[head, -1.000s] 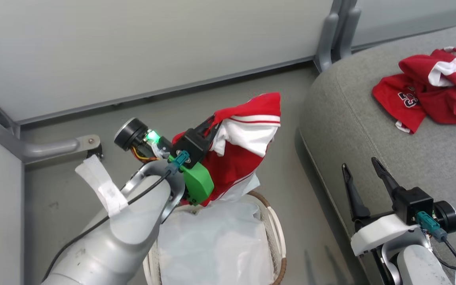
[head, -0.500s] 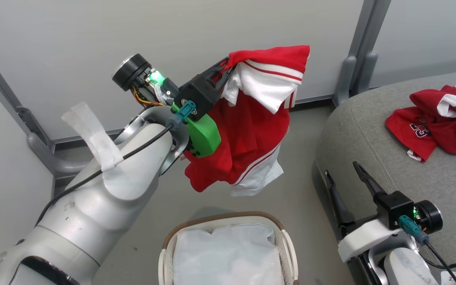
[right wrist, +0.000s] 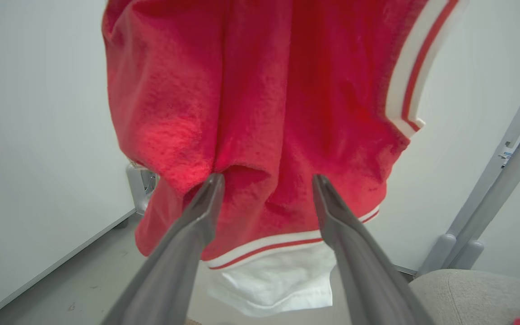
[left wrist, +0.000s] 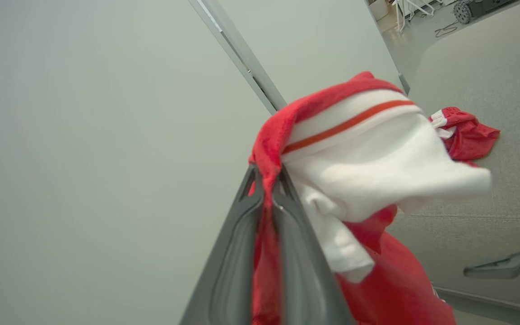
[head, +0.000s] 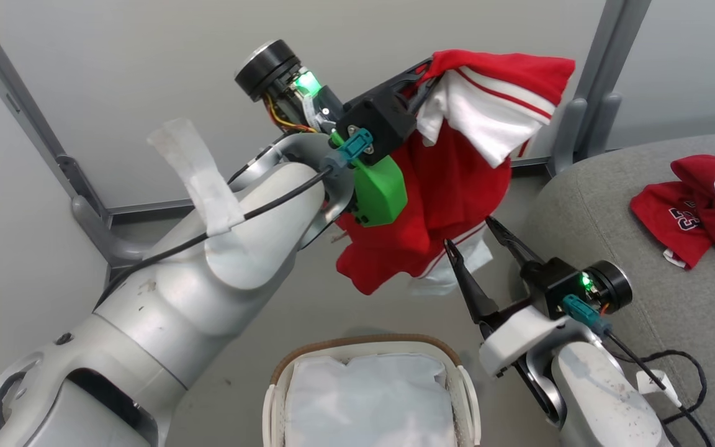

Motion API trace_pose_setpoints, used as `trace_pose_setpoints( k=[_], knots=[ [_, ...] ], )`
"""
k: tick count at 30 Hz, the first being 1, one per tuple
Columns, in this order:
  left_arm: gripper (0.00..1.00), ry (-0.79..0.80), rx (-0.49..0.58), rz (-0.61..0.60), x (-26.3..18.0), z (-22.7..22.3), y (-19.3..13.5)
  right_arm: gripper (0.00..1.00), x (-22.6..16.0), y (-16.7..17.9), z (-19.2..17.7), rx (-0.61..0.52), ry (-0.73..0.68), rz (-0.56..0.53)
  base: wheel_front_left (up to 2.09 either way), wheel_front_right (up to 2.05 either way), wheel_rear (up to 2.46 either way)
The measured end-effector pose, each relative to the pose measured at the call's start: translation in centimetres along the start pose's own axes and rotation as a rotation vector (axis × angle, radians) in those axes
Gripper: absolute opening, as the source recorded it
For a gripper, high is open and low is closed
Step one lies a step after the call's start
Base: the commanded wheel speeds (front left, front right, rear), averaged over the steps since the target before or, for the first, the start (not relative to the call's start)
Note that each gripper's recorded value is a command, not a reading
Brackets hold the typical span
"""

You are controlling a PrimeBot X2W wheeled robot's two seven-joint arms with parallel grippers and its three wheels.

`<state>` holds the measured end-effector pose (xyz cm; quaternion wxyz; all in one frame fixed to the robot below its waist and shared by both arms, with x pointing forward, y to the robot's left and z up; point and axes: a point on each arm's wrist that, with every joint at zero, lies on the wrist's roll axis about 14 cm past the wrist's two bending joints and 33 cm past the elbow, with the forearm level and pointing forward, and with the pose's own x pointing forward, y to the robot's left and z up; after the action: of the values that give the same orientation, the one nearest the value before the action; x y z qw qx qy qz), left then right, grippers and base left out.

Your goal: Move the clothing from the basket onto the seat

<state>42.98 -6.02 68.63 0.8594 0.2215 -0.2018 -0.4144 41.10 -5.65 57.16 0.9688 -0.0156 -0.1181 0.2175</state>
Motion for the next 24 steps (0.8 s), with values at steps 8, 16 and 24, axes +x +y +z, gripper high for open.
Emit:
trace_pose_setpoints(
  k=[8,16,24],
  knots=[
    [0.00,-0.036,0.014,-0.040,0.0,2.0,-0.9,1.00,2.6,0.7,0.3,-0.035,-0.003,0.046,0.00,0.00,0.00],
    [0.00,-0.062,-0.039,-0.077,-0.1,2.9,-2.4,0.00,4.4,1.2,1.4,-0.048,-0.029,0.072,0.00,0.00,0.00],
    [0.00,-0.041,-0.092,-0.038,-0.4,1.7,-1.5,0.00,4.8,1.3,1.8,-0.051,-0.043,0.079,0.00,0.00,0.00]
  ],
)
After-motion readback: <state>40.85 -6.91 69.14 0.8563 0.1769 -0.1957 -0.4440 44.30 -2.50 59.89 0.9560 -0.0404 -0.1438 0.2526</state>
